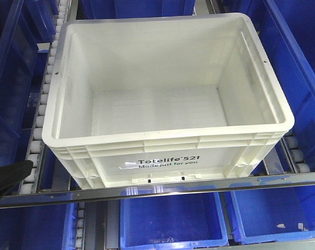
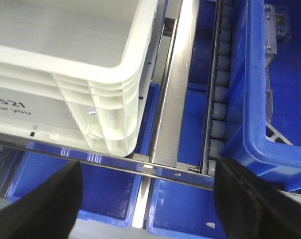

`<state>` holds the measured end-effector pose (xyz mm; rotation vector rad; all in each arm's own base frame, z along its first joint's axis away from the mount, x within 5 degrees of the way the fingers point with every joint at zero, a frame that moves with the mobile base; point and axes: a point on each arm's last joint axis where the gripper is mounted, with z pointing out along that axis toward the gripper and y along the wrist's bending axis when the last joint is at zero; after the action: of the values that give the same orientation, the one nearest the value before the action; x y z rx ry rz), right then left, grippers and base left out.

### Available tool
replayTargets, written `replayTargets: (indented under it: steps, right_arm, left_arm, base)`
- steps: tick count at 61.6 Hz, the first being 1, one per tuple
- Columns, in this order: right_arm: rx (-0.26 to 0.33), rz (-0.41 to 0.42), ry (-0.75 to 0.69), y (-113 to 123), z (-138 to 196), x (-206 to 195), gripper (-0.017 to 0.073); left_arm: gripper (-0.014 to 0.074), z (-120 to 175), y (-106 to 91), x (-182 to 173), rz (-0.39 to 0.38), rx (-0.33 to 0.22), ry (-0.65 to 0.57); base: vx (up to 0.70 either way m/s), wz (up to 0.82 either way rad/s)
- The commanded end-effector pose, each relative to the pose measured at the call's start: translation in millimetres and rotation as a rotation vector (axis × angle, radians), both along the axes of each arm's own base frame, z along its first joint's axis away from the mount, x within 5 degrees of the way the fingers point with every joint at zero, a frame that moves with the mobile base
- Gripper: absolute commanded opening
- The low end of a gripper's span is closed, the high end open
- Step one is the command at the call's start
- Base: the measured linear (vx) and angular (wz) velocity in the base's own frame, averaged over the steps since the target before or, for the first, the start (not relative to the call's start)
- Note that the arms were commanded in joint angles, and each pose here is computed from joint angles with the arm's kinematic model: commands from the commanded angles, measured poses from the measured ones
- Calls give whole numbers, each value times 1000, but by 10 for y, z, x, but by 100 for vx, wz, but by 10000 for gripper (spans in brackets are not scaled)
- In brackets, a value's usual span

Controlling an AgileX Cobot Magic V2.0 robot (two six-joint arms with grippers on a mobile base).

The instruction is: Move bin from left to right shelf

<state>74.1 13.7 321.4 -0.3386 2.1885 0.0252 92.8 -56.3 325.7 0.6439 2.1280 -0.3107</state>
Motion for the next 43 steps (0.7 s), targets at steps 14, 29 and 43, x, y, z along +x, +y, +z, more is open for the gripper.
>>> replayTargets:
  steps: [14,29,43]
  right_arm:
    - [-20,75,-35,42,74,5,195]
    - [-14,110,-30,70,70,-5,-13]
    - [-17,106,-29,65,69,-4,-8]
  left_arm:
    - [401,105,-25,20,2,-59,-63]
    - [200,105,-25,20,2,-59,-63]
    - [29,106,-25,20,2,-60,-64]
  base:
    - [0,0]
    - [0,0]
    - [0,0]
